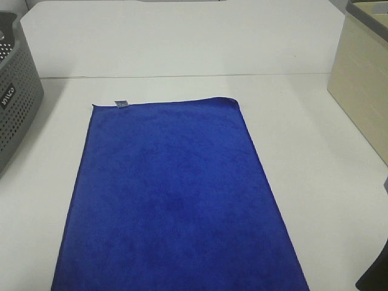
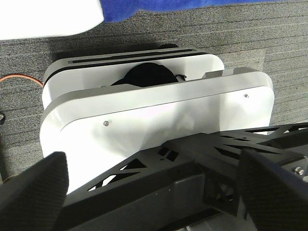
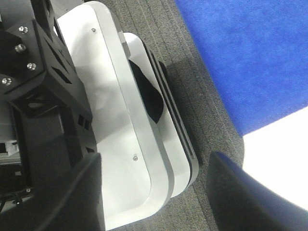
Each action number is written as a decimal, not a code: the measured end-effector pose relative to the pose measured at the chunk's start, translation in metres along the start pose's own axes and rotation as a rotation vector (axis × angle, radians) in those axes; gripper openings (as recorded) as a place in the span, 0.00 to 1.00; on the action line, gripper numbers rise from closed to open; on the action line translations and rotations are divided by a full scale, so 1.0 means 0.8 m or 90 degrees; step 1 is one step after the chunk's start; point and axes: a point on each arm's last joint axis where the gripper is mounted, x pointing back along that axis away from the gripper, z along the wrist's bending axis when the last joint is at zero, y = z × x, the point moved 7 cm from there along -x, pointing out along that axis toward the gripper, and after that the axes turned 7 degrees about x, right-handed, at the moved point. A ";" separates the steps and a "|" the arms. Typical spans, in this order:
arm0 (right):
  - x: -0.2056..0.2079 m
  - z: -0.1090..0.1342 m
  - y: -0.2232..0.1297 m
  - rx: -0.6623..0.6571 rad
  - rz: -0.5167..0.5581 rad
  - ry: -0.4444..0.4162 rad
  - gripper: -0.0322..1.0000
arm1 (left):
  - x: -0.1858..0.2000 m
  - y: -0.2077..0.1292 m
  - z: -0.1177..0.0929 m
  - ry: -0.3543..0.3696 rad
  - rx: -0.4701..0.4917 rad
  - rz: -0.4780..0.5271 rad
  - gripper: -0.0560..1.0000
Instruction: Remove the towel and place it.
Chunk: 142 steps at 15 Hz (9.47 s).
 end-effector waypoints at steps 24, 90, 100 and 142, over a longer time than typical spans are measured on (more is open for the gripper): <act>0.251 -0.186 0.119 -0.303 -0.459 -0.719 0.65 | 0.255 0.259 -0.108 0.096 -0.130 -0.706 0.85; -0.100 -0.505 0.219 -0.181 -0.210 -0.191 0.62 | -0.068 0.560 -0.033 -0.011 -0.186 -0.296 0.83; -0.101 -0.534 0.205 -0.266 -0.207 -0.265 0.24 | -0.080 0.557 -0.043 0.031 -0.199 -0.299 0.48; -0.046 -0.666 0.188 -0.264 -0.321 -0.599 0.05 | -0.105 0.695 -0.099 0.033 -0.261 -0.647 0.09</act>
